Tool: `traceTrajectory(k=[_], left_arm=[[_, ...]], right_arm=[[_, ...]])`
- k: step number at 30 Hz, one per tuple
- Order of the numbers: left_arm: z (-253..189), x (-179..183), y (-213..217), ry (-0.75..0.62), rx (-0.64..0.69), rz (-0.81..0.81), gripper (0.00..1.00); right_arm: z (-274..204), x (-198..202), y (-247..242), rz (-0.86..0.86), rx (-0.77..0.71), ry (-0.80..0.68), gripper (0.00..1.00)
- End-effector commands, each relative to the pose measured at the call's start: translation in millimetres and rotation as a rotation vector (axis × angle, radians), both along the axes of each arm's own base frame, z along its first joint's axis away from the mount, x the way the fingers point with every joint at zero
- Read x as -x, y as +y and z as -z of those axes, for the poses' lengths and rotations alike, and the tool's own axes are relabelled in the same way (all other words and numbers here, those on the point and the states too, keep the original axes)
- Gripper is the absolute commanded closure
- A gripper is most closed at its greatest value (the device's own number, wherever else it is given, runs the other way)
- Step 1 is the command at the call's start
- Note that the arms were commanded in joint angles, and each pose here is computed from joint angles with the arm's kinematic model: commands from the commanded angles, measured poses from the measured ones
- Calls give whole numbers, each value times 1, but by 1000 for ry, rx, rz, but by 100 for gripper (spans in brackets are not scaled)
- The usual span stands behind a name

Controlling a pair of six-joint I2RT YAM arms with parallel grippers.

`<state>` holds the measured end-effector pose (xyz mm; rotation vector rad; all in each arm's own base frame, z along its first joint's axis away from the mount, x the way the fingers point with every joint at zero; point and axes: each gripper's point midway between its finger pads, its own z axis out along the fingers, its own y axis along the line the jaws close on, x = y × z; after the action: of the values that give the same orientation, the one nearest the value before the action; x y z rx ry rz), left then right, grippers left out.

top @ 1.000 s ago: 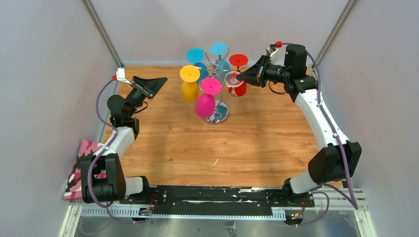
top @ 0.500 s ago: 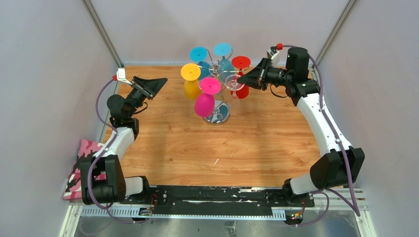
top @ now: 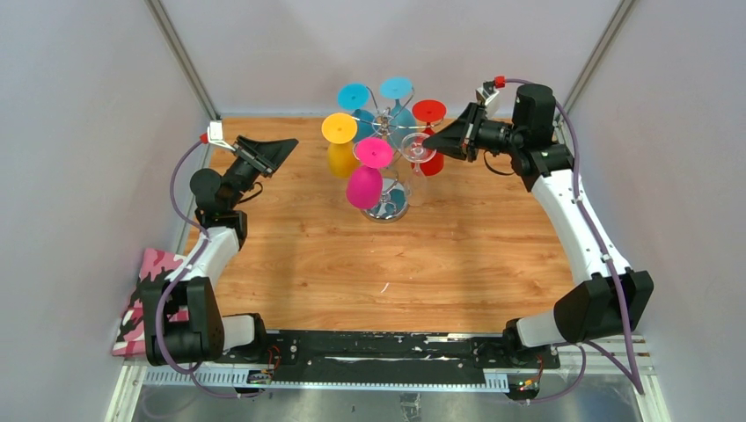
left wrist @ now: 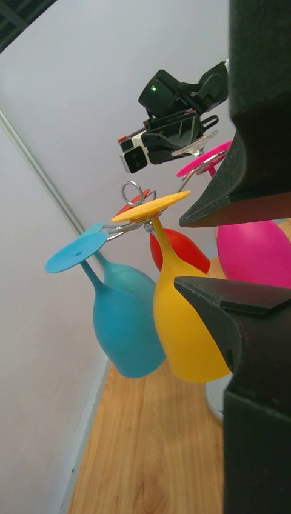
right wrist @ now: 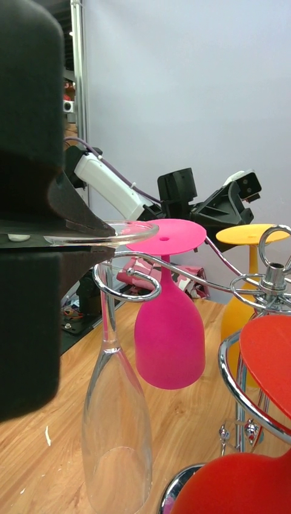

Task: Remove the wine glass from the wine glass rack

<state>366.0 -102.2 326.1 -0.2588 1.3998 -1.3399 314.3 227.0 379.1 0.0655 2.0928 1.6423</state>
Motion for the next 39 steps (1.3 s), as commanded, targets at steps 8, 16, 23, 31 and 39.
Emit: traceTrajectory(k=[8, 16, 23, 31, 39], left_arm=[[-5, 7, 1, -18, -19, -6, 60], [-2, 8, 0, -12, -28, -7, 60], [4, 7, 1, -1, -32, -8, 61], [6, 7, 0, 2, -35, -4, 61], [7, 8, 0, 3, -34, -3, 61]], right_arm=[[-14, 12, 20, -92, -47, -17, 100], [-10, -3, 27, -86, -47, -21, 100], [-14, -18, 29, -52, -59, -40, 100], [-32, -25, 21, 0, -50, -101, 100], [-25, -28, -4, 102, 2, -105, 100]])
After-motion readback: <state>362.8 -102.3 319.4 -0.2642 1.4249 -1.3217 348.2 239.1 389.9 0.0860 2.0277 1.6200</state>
